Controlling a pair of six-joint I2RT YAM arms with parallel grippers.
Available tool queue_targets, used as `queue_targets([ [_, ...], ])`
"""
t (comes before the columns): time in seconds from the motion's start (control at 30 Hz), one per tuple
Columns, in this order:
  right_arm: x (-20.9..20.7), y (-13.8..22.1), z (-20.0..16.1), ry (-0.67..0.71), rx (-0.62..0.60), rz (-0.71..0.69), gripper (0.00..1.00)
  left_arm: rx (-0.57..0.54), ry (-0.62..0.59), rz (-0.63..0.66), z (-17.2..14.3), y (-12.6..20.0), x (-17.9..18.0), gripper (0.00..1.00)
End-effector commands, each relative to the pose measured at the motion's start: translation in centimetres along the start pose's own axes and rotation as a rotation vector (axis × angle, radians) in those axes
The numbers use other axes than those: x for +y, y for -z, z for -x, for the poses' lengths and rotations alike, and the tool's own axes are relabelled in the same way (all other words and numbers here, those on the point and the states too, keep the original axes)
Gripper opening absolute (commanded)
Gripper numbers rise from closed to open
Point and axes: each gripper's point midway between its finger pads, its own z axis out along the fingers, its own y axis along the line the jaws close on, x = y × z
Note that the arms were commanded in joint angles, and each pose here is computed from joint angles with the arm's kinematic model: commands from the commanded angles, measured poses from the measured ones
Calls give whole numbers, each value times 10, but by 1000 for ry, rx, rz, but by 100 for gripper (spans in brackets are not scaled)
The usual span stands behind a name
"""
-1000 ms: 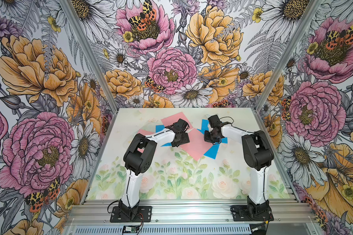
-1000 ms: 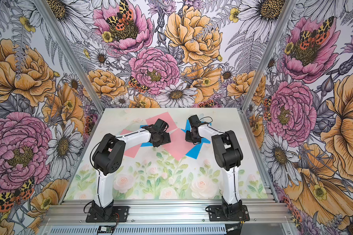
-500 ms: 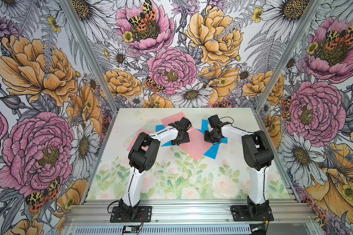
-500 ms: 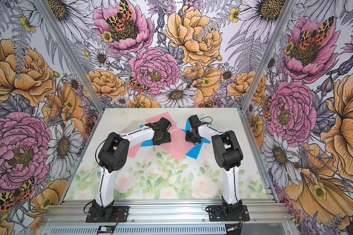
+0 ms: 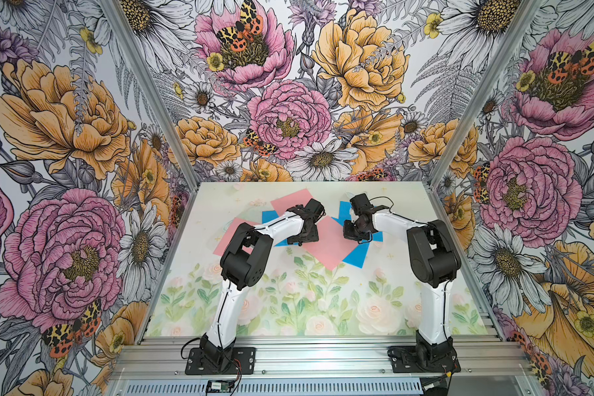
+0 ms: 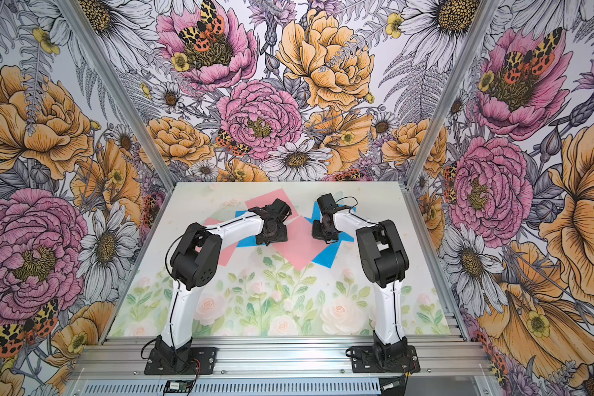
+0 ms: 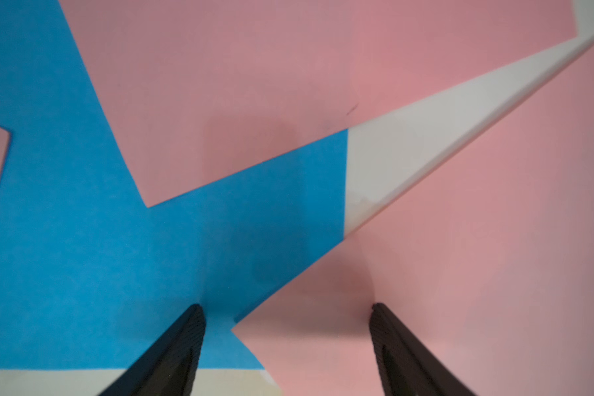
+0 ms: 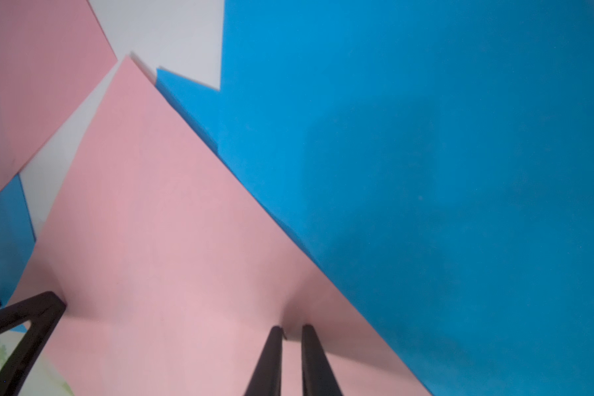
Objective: Sort the scattered colored papers by color
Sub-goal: Pick up the colored paper from the center of the board.
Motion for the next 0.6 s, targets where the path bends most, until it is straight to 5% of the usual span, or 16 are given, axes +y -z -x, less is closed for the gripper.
queue_targets([
  [0.0, -12, -25, -29, -10, 102, -22, 14, 113, -35, -41, -31, -19, -15, 79],
  [0.37, -13, -26, -30, -12, 103, -23, 13, 140, 16, -250, -32, -10, -46, 79],
  [0.57, -13, -26, -30, -11, 104, -24, 13, 152, 55, -252, -34, -6, -37, 79],
])
